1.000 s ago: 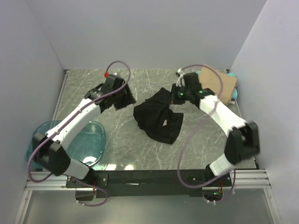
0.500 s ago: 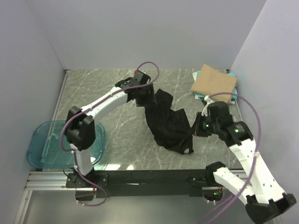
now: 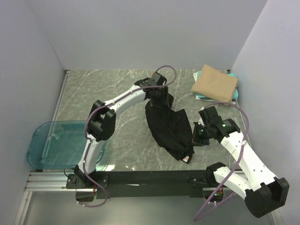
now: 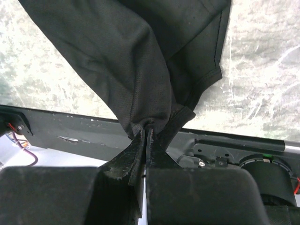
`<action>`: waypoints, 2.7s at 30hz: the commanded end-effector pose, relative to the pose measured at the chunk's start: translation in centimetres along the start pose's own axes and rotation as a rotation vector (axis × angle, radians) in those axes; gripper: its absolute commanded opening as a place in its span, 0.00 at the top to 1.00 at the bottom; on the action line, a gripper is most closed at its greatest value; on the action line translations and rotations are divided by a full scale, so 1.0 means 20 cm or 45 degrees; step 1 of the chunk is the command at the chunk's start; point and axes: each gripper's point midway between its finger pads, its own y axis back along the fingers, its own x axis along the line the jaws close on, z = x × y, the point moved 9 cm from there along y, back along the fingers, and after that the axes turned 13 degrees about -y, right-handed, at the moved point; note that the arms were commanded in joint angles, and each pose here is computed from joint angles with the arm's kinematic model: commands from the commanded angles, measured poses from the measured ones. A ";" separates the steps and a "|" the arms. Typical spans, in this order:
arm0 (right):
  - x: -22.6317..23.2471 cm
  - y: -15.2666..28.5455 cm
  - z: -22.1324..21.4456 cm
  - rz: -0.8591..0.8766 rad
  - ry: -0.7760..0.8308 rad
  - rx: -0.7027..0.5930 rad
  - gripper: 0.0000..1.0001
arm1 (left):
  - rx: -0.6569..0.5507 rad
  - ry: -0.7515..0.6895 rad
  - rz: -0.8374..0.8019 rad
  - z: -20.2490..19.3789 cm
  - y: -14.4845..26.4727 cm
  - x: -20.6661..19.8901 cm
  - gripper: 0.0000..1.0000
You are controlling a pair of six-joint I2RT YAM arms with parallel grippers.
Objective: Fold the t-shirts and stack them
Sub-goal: Flatten the tshirt out
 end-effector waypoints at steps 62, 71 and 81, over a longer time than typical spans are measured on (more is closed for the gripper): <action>0.43 1.22 0.70 0.483 0.171 -1.538 1.00 | -1.072 0.295 -0.151 0.68 1.46 0.45 0.86; 0.14 0.57 0.55 0.143 -0.072 -1.008 1.00 | -0.405 0.351 0.081 0.24 0.78 0.66 0.43; 0.04 0.24 0.50 0.062 -0.179 -0.730 1.00 | 0.022 0.326 0.314 -0.31 0.50 0.63 0.41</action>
